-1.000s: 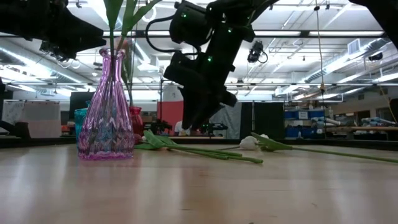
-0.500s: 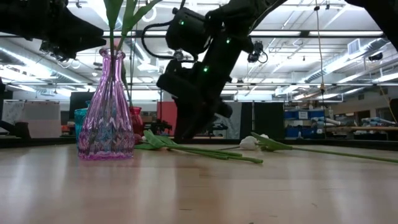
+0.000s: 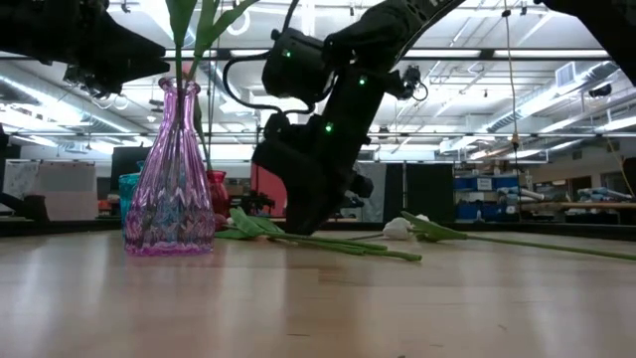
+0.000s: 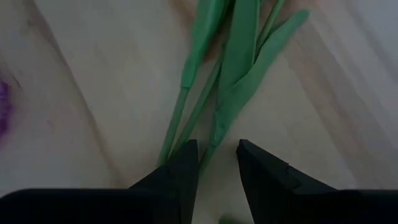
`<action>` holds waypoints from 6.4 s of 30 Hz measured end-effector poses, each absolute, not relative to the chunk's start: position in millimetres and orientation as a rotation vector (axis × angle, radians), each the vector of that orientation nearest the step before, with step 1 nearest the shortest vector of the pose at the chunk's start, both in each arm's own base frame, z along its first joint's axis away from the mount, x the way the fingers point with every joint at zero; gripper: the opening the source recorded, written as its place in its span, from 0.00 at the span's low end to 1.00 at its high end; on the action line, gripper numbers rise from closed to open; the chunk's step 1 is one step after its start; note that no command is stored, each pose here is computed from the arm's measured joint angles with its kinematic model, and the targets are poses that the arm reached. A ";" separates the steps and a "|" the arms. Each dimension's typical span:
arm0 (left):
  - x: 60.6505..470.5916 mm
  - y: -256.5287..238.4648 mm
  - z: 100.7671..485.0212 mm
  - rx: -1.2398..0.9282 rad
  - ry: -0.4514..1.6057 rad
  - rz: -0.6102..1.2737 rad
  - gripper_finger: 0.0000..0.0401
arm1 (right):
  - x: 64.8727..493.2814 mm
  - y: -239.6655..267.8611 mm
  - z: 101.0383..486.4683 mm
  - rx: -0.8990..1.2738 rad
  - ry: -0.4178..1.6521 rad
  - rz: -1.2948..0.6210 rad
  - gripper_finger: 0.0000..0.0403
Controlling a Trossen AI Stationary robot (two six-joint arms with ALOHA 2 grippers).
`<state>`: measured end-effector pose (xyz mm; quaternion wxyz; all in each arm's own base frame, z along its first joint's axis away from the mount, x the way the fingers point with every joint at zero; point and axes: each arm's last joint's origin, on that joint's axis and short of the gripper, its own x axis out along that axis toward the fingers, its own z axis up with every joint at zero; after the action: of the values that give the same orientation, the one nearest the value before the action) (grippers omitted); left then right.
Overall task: Sort flowers into vase by color
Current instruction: Put the pink tulip into the red vase, then put the bottom right white tulip into the blue vase
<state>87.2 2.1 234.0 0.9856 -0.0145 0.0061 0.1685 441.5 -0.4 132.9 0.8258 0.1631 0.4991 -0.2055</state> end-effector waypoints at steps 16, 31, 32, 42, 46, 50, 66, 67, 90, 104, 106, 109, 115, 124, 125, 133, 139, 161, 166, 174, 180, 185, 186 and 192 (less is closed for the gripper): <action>87.2 2.1 234.0 -0.029 0.012 0.339 0.57 | 436.9 -0.6 127.6 0.360 1.088 -0.435 0.03; 87.2 2.1 234.0 -0.028 0.013 0.339 0.57 | 442.8 -53.3 195.3 0.216 0.924 -0.443 0.01; 87.2 2.1 234.0 -0.028 0.013 0.339 0.57 | 441.7 -57.0 203.3 0.207 0.903 -0.449 0.01; 87.2 2.1 234.0 -0.028 0.013 0.339 0.57 | 459.2 -86.4 269.2 0.020 0.390 -0.294 0.02; 87.2 2.1 233.8 -0.048 0.012 0.338 0.57 | 472.5 -108.5 272.7 -0.004 0.138 -0.236 0.02; 87.2 1.9 231.9 -0.073 0.025 0.334 0.57 | 482.1 -127.3 258.6 0.011 -0.035 -0.213 0.02; 87.2 1.8 230.4 -0.084 0.038 0.329 0.57 | 504.1 -153.1 256.4 -0.061 -0.385 -0.240 0.02; 87.2 1.8 230.4 -0.082 0.039 0.329 0.57 | 507.2 -153.8 257.2 -0.064 -0.392 -0.239 0.02; 87.1 1.8 229.5 -0.064 0.051 0.329 0.57 | 525.6 -166.7 239.2 -0.146 -0.301 -0.269 0.02; 87.1 1.8 229.5 -0.063 0.051 0.329 0.57 | 522.9 -167.5 248.8 -0.143 -0.320 -0.268 0.02; 87.1 1.8 229.5 -0.063 0.051 0.329 0.57 | 522.8 -167.5 248.9 -0.143 -0.320 -0.268 0.02; 87.1 1.8 229.5 -0.063 0.051 0.329 0.57 | 522.8 -167.6 249.3 -0.142 -0.316 -0.271 0.02; 87.1 1.8 229.5 -0.063 0.051 0.329 0.57 | 523.5 -168.3 246.9 -0.121 -0.290 -0.284 0.02; 87.1 1.8 229.5 -0.063 0.051 0.329 0.57 | 525.9 -166.4 241.2 -0.091 -0.241 -0.293 0.02; 87.1 1.8 229.5 -0.063 0.051 0.329 0.57 | 526.4 -166.5 239.0 -0.083 -0.218 -0.292 0.02; 87.1 1.8 229.5 -0.063 0.051 0.329 0.57 | 528.8 -167.9 220.7 -0.013 -0.045 -0.289 0.08; 87.1 1.8 229.5 -0.063 0.051 0.329 0.57 | 529.1 -166.3 206.6 0.070 0.086 -0.257 0.20; 86.9 1.8 227.6 -0.061 0.070 0.330 0.57 | 429.7 -99.5 243.3 0.281 1.128 -0.393 0.29; 86.8 1.8 226.5 -0.060 0.081 0.330 0.57 | 395.4 -69.1 235.2 0.338 1.279 -0.491 0.29; 86.9 1.8 227.2 -0.063 0.074 0.331 0.57 | 348.7 -28.9 218.6 0.481 1.411 -0.555 0.30; 86.9 1.9 227.8 -0.065 0.067 0.335 0.57 | 328.9 -7.4 188.5 0.538 1.538 -0.573 0.40; 86.9 2.0 227.8 -0.065 0.067 0.338 0.57 | 324.6 0.9 178.5 0.625 1.568 -0.556 0.47; 86.9 2.0 227.8 -0.065 0.067 0.338 0.57 | 324.1 2.2 178.0 0.634 1.572 -0.556 0.47; 86.9 2.0 227.8 -0.064 0.067 0.338 0.57 | 319.8 4.0 172.7 0.632 1.580 -0.608 0.47</action>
<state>86.9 2.0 227.8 0.9847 -0.0321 0.0335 0.1680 319.8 4.0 172.7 0.6187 0.2749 0.6868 -0.2643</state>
